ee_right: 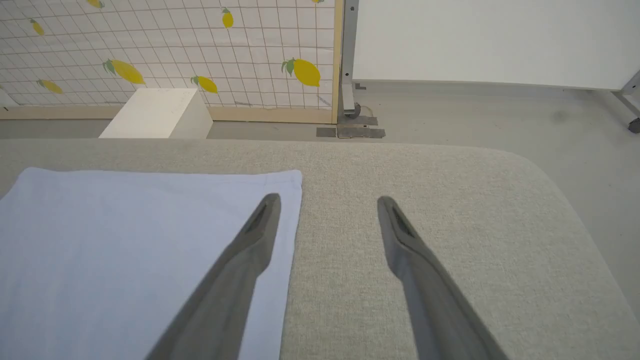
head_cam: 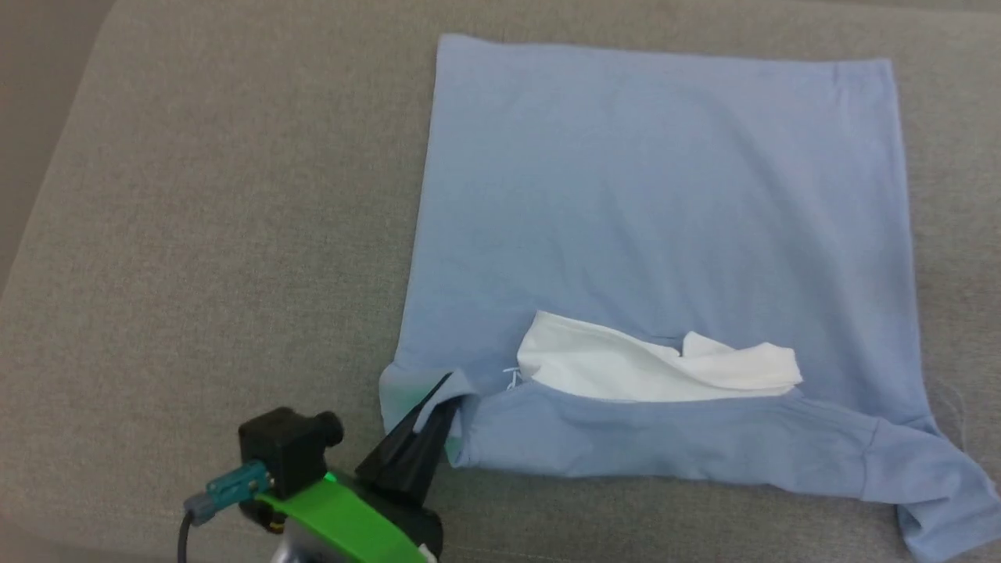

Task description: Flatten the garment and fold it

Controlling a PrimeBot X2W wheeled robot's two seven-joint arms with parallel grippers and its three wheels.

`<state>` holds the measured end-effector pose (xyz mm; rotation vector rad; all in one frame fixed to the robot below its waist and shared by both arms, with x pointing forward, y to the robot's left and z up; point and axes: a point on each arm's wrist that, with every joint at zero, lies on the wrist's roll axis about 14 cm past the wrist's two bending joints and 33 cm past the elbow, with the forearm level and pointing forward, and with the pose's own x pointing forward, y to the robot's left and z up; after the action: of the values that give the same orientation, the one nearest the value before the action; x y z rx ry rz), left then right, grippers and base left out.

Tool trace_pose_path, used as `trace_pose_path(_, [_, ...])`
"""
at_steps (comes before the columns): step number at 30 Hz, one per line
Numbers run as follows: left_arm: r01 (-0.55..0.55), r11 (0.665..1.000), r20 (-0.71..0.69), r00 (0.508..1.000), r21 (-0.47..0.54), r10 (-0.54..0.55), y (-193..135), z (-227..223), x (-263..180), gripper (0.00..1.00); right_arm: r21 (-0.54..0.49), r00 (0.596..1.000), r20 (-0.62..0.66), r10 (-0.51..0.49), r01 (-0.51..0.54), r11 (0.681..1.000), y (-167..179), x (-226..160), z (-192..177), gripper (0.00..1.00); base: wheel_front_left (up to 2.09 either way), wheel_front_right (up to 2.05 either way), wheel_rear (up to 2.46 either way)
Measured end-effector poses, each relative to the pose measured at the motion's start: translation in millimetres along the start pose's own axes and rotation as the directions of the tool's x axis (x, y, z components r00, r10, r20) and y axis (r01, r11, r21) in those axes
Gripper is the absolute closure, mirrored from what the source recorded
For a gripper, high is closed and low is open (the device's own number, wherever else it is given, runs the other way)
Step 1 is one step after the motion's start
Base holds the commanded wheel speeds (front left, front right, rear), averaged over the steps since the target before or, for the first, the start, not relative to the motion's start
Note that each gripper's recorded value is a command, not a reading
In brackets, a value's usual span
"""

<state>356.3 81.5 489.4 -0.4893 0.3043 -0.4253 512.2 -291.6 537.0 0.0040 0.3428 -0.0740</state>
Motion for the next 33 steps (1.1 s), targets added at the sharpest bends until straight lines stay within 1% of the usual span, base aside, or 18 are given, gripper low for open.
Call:
trace_pose_path(3, [0.006,1.0,-0.017,1.0,-0.012,-0.006,2.4,-5.5,12.4,1.0,0.018,0.997,-0.071,0.003,-0.002,1.0,7.9,37.5,-6.8,0.0,0.0,0.0,0.0])
trace_pose_path(10, [-0.011,1.0,-0.043,0.999,-0.019,0.01,13.0,-18.6,29.5,1.0,0.011,0.977,-0.214,-0.011,0.014,1.0,14.5,98.6,-37.1,0.0,0.0,0.0,0.0])
trace_pose_path(13, [-0.032,0.999,-0.044,0.999,-0.014,0.031,19.7,-19.8,29.8,1.0,-0.001,0.965,-0.263,-0.001,0.001,1.0,23.8,118.1,-52.2,0.0,0.0,0.0,0.0])
trace_pose_path(17, [-0.069,0.998,-0.06,0.996,-0.013,0.068,30.1,-25.1,28.7,1.0,0.009,0.949,-0.315,0.02,-0.018,1.0,38.9,140.9,-74.8,0.0,0.0,0.0,0.0])
trace_pose_path(23, [-0.127,0.992,-0.079,0.989,-0.018,0.125,45.3,-31.4,25.4,1.0,0.002,0.925,-0.379,0.022,-0.023,1.0,53.3,165.7,-110.1,0.0,0.0,0.0,0.0])
trace_pose_path(27, [-0.158,0.987,-0.095,0.983,-0.022,0.155,53.6,-36.3,23.7,1.0,0.003,0.922,-0.385,0.024,-0.024,1.0,60.9,179.7,-120.5,0.0,0.0,0.0,0.0])
trace_pose_path(28, [-0.164,0.986,-0.099,0.982,-0.023,0.161,55.5,-37.8,23.4,1.0,0.01,0.923,-0.383,0.025,-0.022,1.0,62.4,183.5,-120.8,0.22,0.0,0.0,0.0])
trace_pose_path(29, [-0.171,0.985,-0.103,0.98,-0.023,0.168,57.5,-39.0,23.0,1.0,0.015,0.924,-0.382,0.027,-0.022,1.0,64.1,186.6,-121.2,0.98,0.0,0.0,0.0])
trace_pose_path(30, [-0.177,0.984,-0.106,0.979,-0.023,0.174,59.3,-39.9,22.7,1.0,0.013,0.92,-0.391,0.026,-0.023,1.0,65.5,188.5,-123.3,1.0,0.0,0.0,0.0])
trace_pose_path(33, [-0.182,0.983,-0.106,0.978,-0.021,0.179,61.2,-40.0,22.7,1.0,0.018,0.922,-0.387,0.029,-0.024,1.0,68.3,190.6,-120.6,1.0,0.0,0.0,0.0])
